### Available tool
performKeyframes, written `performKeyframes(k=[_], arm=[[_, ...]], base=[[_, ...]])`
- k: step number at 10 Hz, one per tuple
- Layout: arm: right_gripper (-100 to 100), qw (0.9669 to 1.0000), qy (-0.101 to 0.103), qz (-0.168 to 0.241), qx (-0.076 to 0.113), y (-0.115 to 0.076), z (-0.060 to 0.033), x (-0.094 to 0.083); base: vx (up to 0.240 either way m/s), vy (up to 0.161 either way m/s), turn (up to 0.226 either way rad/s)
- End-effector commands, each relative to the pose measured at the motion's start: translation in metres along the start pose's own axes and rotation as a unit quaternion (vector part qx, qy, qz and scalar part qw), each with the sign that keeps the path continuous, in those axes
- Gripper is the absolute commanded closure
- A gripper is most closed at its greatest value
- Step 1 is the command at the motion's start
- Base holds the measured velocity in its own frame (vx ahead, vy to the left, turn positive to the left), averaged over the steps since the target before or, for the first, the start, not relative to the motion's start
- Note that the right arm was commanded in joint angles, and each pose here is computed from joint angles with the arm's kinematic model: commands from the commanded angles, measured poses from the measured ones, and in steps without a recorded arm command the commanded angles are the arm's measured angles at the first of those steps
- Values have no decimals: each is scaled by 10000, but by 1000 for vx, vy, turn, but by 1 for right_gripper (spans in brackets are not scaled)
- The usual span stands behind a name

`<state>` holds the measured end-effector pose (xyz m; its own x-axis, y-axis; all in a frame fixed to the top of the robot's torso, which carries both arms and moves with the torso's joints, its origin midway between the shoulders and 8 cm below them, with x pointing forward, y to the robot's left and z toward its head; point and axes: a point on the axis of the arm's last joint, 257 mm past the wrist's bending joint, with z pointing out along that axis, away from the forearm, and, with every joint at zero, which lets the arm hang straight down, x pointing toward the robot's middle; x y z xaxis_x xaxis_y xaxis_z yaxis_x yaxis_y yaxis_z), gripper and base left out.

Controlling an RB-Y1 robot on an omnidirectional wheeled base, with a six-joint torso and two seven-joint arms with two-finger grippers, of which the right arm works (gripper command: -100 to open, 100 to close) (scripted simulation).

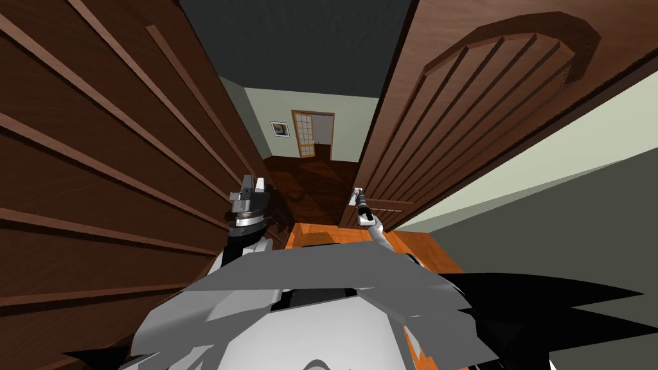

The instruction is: Pull the door open

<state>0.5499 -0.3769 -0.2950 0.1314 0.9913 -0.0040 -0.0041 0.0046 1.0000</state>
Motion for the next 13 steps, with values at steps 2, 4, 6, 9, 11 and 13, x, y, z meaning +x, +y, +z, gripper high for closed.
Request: performKeyframes(k=[2,4,6,9,11,13], arm=[[100,10000,0,0,0,0,0,0],[100,10000,0,0,0,0,0,0],[100,10000,0,0,0,0,0,0],[100,10000,83,-2,16,-15,-13,33],[100,9999,166,1,12,-10,-20,59],[100,9997,261,6,10,-7,-31,89]], base=[[33,4,1],[-29,-2,4],[-5,-1,2],[-93,-48,77],[-196,-72,105],[-203,-81,121]])
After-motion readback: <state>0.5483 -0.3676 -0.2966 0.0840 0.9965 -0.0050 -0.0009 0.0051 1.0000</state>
